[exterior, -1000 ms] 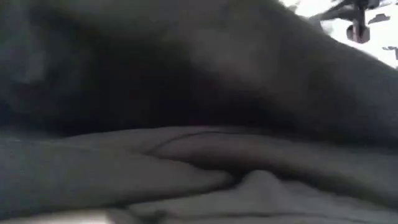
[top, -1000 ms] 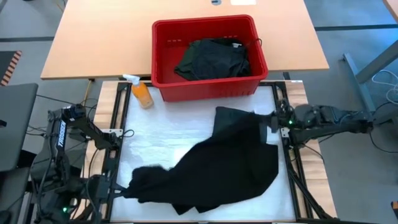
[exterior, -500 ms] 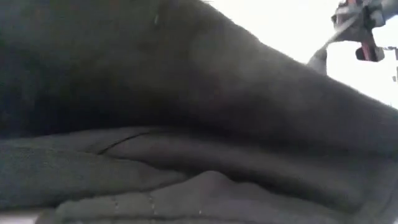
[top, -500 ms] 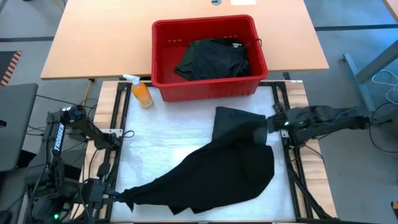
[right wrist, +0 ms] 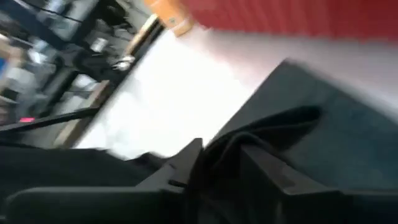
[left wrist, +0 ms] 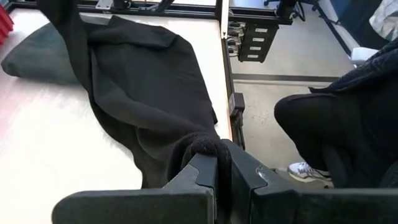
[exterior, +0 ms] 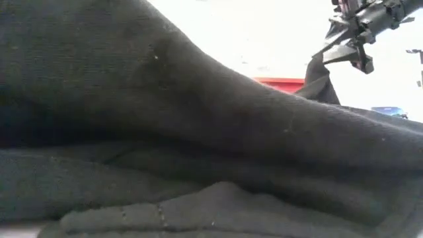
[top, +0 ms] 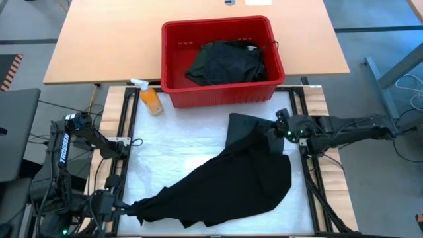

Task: Fold Laundry from Bin
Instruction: Fold the black shirt

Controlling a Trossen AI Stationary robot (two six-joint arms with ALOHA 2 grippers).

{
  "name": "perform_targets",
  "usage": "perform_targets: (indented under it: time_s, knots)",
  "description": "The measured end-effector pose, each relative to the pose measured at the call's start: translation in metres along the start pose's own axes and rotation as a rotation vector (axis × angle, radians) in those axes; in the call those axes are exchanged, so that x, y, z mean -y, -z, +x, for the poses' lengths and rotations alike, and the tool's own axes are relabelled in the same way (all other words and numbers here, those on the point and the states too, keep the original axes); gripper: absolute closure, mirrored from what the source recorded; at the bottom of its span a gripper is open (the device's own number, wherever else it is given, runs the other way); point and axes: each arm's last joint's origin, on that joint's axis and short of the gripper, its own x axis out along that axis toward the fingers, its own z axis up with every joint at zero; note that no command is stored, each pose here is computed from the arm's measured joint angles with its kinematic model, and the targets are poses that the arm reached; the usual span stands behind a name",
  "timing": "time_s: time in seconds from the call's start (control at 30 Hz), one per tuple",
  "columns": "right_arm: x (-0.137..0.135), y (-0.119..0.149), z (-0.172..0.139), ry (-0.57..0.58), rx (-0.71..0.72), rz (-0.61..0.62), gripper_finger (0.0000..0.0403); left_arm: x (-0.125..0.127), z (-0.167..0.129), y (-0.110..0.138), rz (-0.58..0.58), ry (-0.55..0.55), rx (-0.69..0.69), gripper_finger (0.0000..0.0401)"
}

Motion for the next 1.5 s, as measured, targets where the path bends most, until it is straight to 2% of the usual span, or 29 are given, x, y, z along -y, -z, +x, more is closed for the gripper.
perform_targets:
  time_s: [0.1,0.2,0.33,0.5,0.73,0.83,0.9,1.03,1.2,1.27,1.5]
  knots:
    - [-0.001,-0.014,-0.011,0.037,-0.011,-0.113,0.0218,0.0,0.0,0.0,-0.01,0.001,0.0,0.0401]
    - [0.004,-0.019,-0.022,0.12,-0.083,-0.257,0.0175,0.0,0.0,0.0,-0.023,0.004,-0.006,0.0401]
    - [0.013,-0.017,-0.028,0.218,-0.155,-0.283,0.0144,0.0,0.0,0.0,-0.022,0.006,-0.011,0.0401]
    - [0.026,-0.007,-0.017,0.313,-0.217,-0.251,0.0141,0.0,0.0,0.0,-0.011,0.005,-0.011,0.0401]
    - [0.038,-0.007,0.01,0.251,-0.131,-0.15,0.014,0.0,0.0,0.001,-0.012,0.001,-0.013,0.0401]
    - [0.048,-0.013,0.023,0.301,-0.11,-0.118,0.014,-0.001,0.0,0.001,-0.013,0.0,-0.012,0.0401]
    - [0.054,-0.018,0.034,0.324,-0.127,-0.106,0.014,0.0,0.0,0.001,-0.016,0.0,-0.011,0.0401]
    - [0.063,-0.027,0.06,0.277,-0.172,-0.076,0.014,-0.001,0.0,0.0,-0.011,-0.002,-0.007,0.0401]
    - [0.085,-0.024,0.083,0.391,-0.274,-0.064,0.014,0.0,0.0,0.001,-0.012,-0.004,-0.005,0.0401]
    - [0.089,-0.024,0.09,0.403,-0.286,-0.059,0.014,0.0,0.001,0.001,-0.012,-0.001,-0.014,0.0401]
    - [0.09,-0.023,0.102,0.356,-0.297,-0.072,0.014,-0.001,0.001,0.002,0.009,-0.011,-0.02,0.0401]
